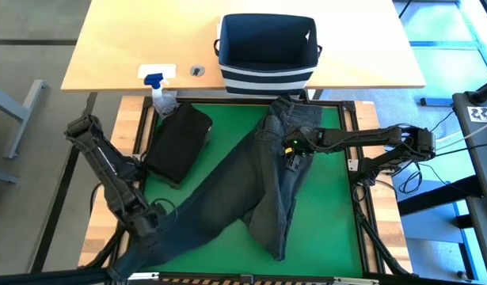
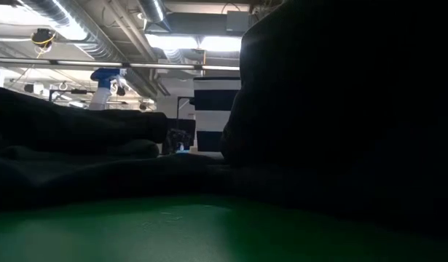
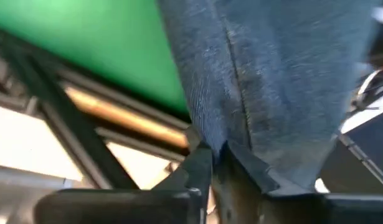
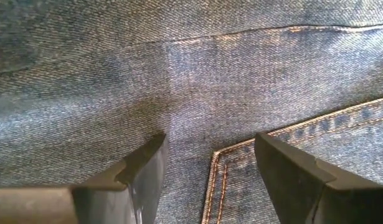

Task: Fold Laundry from Bin
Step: Fold the blue pants

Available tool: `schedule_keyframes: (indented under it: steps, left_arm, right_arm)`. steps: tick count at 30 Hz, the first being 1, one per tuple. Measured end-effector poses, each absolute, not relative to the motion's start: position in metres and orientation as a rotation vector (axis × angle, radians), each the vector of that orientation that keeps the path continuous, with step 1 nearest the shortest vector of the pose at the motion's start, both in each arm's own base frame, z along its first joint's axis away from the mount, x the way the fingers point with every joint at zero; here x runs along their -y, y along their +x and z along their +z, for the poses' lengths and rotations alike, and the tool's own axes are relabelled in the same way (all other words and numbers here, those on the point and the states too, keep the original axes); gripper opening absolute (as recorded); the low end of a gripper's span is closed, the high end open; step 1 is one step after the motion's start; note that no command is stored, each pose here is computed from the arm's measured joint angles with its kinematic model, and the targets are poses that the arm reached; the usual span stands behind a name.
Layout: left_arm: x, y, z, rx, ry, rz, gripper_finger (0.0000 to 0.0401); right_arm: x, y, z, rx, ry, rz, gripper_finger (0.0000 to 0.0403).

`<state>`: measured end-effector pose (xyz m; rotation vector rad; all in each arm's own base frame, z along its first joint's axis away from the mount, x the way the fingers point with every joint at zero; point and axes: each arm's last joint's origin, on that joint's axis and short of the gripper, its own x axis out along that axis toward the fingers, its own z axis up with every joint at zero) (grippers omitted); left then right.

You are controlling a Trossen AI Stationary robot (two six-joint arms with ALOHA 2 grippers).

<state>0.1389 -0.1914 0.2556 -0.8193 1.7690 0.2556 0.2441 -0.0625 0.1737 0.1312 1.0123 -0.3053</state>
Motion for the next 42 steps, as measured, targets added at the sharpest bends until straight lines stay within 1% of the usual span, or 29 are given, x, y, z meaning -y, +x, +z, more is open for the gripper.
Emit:
schedule_keyframes:
  steps: [3,6,8,10,12,15,17,18,20,23,27,30,34,39,42]
  left_arm:
    - [0.185,0.136,0.25,-1.864,-0.818,0.303,0.0071]
    - [0.179,0.136,0.255,-1.942,-0.809,0.311,0.01]
    - [0.177,0.138,0.267,-1.953,-0.817,0.31,0.0115]
    - [0.173,0.142,0.281,-1.908,-0.823,0.336,0.0123]
    - [0.17,0.151,0.296,-1.761,-0.831,0.349,0.0125]
    - [0.169,0.169,0.315,-1.378,-0.828,0.347,0.0124]
    - [0.168,0.178,0.315,-1.181,-0.808,0.369,0.0121]
    - [0.168,0.182,0.309,-1.129,-0.791,0.384,0.0119]
    - [0.169,0.19,0.289,-1.111,-0.759,0.401,0.0116]
    - [0.17,0.198,0.243,-1.153,-0.712,0.425,0.0113]
    - [0.167,0.202,0.18,-1.26,-0.704,0.389,0.0112]
    - [0.16,0.203,0.143,-1.278,-0.711,0.418,0.0113]
    - [0.144,0.213,0.126,-1.274,-0.753,0.455,0.011]
    - [0.11,0.238,0.125,-1.189,-0.74,0.453,0.0101]
    - [0.084,0.252,0.125,-1.117,-0.757,0.502,0.0096]
  right_arm:
    - [0.062,0.244,0.174,-1.012,0.131,-0.306,0.0241]
    - [0.063,0.244,0.174,-1.013,0.125,-0.315,0.0241]
    - [0.063,0.244,0.174,-1.014,0.117,-0.33,0.0241]
    - [0.063,0.244,0.174,-1.016,0.112,-0.338,0.0241]
    - [0.063,0.244,0.174,-1.016,0.111,-0.34,0.0241]
    - [0.063,0.244,0.174,-1.012,0.131,-0.351,0.0241]
    - [0.063,0.243,0.174,-1.008,0.167,-0.371,0.0241]
    - [0.063,0.243,0.173,-1.007,0.191,-0.386,0.0241]
    - [0.064,0.243,0.172,-1.002,0.227,-0.419,0.0241]
    - [0.064,0.242,0.163,-1.025,0.253,-0.485,0.0241]
    - [0.067,0.244,0.148,-1.075,0.267,-0.534,0.0241]
    - [0.074,0.246,0.137,-1.104,0.289,-0.574,0.0241]
    - [0.094,0.24,0.13,-1.132,0.336,-0.655,0.0241]
    - [0.128,0.224,0.132,-1.122,0.396,-0.787,0.0241]
    - [0.148,0.215,0.135,-1.109,0.423,-0.855,0.0241]
